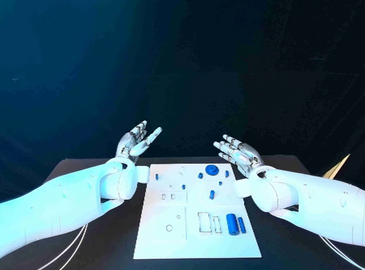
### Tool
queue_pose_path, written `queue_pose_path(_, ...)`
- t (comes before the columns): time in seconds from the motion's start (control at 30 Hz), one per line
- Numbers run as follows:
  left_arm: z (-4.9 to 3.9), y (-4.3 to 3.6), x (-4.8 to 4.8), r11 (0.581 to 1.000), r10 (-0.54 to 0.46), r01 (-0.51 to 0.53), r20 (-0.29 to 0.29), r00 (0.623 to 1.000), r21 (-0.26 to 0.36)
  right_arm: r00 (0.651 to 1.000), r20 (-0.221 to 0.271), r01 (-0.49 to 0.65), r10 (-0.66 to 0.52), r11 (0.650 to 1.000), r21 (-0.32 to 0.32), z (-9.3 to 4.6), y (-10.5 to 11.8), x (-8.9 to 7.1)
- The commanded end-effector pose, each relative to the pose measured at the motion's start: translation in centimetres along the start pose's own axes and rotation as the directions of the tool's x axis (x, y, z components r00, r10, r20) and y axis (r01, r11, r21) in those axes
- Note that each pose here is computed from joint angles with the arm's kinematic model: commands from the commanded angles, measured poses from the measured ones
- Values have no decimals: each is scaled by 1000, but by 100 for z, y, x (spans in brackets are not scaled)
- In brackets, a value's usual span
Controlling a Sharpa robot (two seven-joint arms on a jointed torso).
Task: Assemble the parts on the task board
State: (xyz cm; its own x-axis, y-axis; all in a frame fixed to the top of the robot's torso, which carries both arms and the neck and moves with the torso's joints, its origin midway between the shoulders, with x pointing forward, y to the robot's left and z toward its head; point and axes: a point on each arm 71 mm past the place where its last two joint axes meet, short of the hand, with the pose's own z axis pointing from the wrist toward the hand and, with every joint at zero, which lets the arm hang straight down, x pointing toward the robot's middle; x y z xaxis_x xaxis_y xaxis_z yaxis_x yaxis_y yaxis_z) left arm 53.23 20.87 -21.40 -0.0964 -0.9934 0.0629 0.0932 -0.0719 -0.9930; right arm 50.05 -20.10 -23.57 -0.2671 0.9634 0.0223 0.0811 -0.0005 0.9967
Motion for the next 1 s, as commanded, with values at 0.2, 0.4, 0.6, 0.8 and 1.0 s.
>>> queue_pose_path(0.2,73,-28,-12,1000,-15,15,-18,1000,18,997,-81,2,0,1000,23,85,14,-45)
queue_pose_path(0.4,-19,-83,-250,1000,-7,8,-35,999,24,872,-10,478,-490,855,-200,150,236,-319)
queue_pose_path(0.6,-110,-139,-296,1000,3,-1,-74,997,27,766,-25,618,-642,747,-245,182,333,-331)
queue_pose_path(0.8,-216,-202,-285,1000,4,-1,-117,993,26,647,-49,728,-761,635,-257,216,393,-350)
queue_pose_path(1.0,-332,-278,-242,1000,-16,20,-162,987,22,477,-85,837,-875,481,-259,260,441,-307)
